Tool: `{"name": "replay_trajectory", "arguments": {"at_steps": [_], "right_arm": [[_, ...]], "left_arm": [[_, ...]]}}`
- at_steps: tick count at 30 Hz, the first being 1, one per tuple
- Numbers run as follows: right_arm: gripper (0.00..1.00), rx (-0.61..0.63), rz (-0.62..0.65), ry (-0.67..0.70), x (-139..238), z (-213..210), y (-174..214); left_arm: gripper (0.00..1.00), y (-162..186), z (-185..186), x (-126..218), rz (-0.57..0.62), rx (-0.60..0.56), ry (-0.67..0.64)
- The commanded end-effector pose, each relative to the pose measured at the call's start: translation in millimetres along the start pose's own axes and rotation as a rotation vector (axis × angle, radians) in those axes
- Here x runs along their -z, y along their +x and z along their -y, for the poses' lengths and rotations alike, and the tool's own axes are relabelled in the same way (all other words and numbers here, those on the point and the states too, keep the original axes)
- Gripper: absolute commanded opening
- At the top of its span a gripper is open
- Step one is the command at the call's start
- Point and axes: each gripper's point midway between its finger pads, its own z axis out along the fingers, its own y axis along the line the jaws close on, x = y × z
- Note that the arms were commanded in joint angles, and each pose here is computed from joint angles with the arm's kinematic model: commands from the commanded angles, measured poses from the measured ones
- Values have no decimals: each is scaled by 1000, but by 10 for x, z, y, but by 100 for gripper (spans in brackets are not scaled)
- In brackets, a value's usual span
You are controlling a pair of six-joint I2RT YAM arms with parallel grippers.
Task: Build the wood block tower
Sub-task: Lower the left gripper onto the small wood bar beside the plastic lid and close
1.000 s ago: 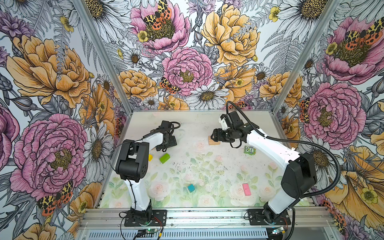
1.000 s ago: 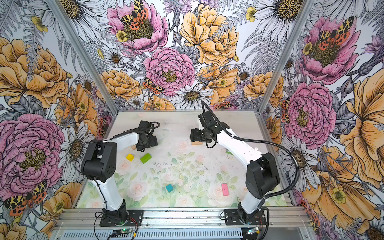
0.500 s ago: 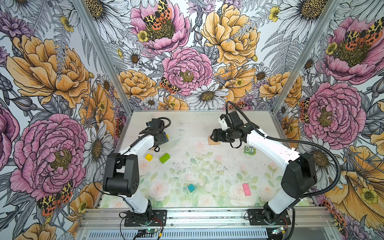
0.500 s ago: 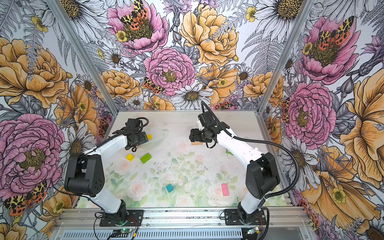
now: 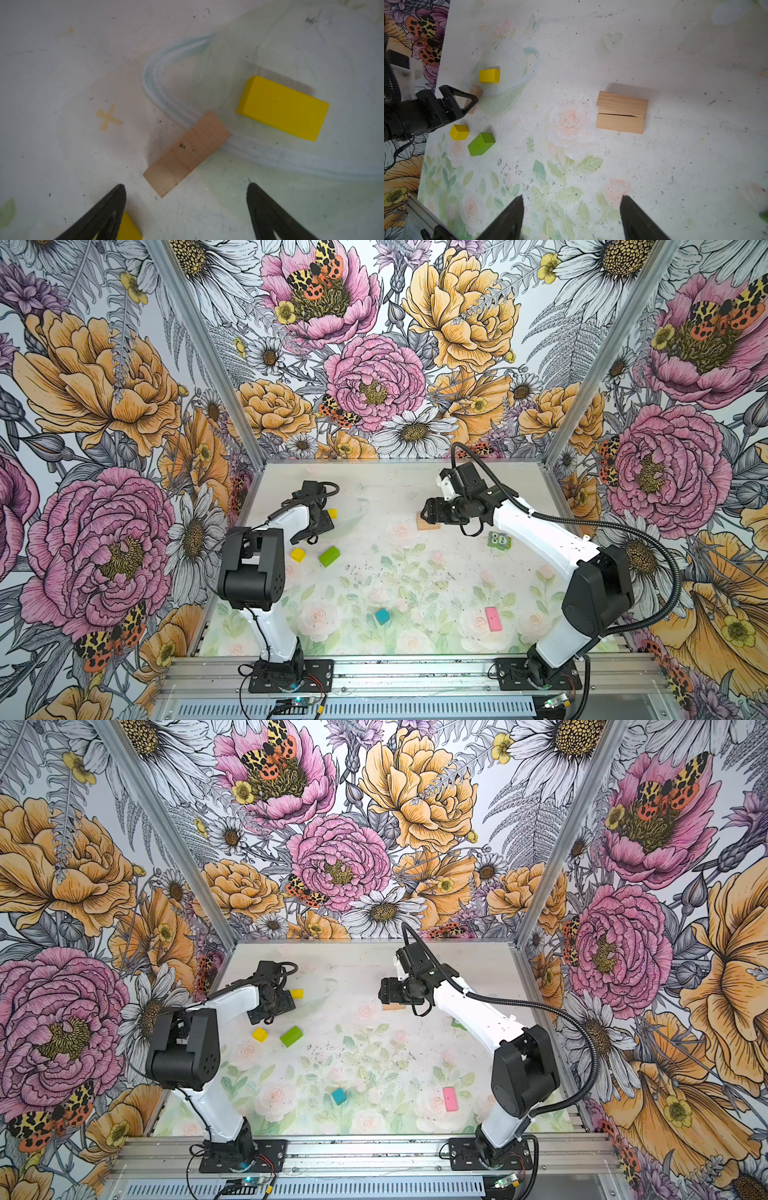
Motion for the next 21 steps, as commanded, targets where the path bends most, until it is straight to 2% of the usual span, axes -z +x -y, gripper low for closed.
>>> {"name": "replay_trajectory", "arguments": {"at_steps": [1,8,21], "right_arm": [[75,17,19,-7,127,0,11],[75,10,16,-2,120,40,18],[75,5,14,-3,133,41,33]], "left_arm": [[92,-107,60,-41,5,-41,34],[88,-125,62,-103,-13,-54,65],[62,-40,183,-185,-51,-81,101]]}}
